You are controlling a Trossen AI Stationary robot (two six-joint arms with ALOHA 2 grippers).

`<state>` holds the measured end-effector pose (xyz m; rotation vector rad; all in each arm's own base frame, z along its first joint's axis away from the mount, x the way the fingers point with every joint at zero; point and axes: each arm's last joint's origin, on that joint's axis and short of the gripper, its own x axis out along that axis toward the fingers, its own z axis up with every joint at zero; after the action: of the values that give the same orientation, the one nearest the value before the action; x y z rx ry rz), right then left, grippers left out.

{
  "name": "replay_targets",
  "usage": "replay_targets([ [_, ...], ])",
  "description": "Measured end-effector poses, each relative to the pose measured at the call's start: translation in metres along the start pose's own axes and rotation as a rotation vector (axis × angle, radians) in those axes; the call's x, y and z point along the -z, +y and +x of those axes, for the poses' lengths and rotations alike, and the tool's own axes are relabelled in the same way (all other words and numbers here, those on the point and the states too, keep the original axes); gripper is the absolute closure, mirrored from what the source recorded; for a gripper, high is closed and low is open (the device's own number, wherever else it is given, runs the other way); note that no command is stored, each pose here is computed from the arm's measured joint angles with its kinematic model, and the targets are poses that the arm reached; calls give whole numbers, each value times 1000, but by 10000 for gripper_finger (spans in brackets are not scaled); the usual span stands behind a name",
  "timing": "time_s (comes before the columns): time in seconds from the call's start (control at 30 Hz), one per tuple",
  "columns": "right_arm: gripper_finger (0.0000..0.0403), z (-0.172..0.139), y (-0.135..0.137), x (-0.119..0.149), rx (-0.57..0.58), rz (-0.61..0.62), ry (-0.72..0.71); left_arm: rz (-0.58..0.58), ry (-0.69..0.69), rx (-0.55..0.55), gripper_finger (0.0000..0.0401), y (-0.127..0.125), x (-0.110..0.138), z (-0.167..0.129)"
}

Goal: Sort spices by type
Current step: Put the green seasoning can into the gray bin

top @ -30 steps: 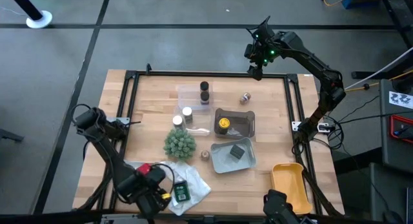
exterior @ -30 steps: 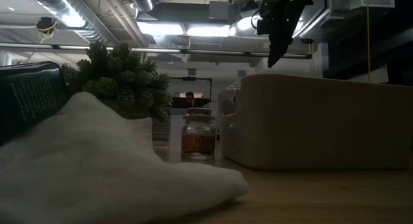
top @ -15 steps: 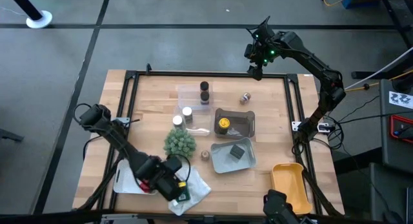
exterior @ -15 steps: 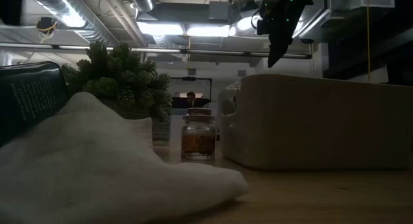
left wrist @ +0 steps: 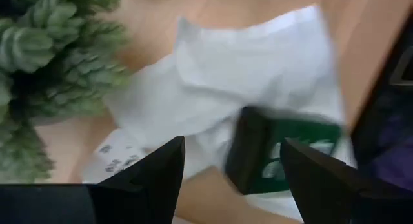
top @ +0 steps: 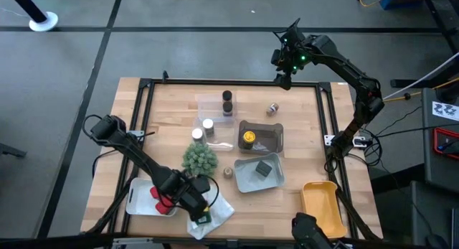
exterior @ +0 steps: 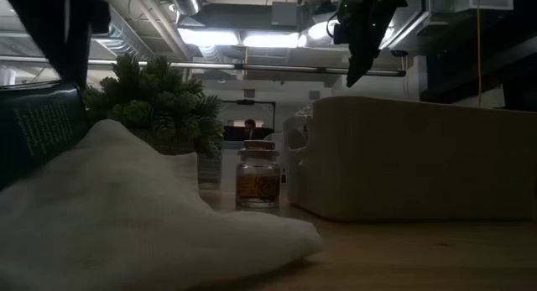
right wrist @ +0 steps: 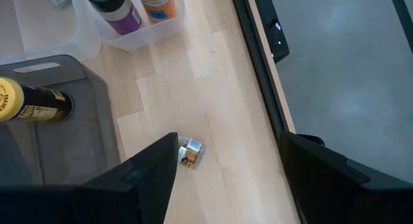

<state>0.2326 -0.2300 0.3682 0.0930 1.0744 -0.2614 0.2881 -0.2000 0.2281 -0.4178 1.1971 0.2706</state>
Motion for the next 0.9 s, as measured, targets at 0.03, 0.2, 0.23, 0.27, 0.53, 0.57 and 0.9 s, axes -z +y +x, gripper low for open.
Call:
replay_targets([
  [0.03,136,0,0,0,-7,0,-4,16,6,-11,164,2,1,2],
  [0.2,136,0,1,0,-27,2,-15,99,36,-15,164,7,6,13],
  [0.23,136,0,1,0,-28,5,-14,106,45,-5,164,8,6,15],
  [0.27,136,0,1,0,-27,7,-14,118,57,7,164,9,6,16],
  [0.53,136,0,1,0,-30,26,-10,175,107,29,164,14,11,25],
  [0.57,136,0,1,0,-30,27,-10,175,115,33,164,14,11,25],
  [0.9,136,0,4,-2,-147,29,-73,183,107,61,164,13,8,25],
])
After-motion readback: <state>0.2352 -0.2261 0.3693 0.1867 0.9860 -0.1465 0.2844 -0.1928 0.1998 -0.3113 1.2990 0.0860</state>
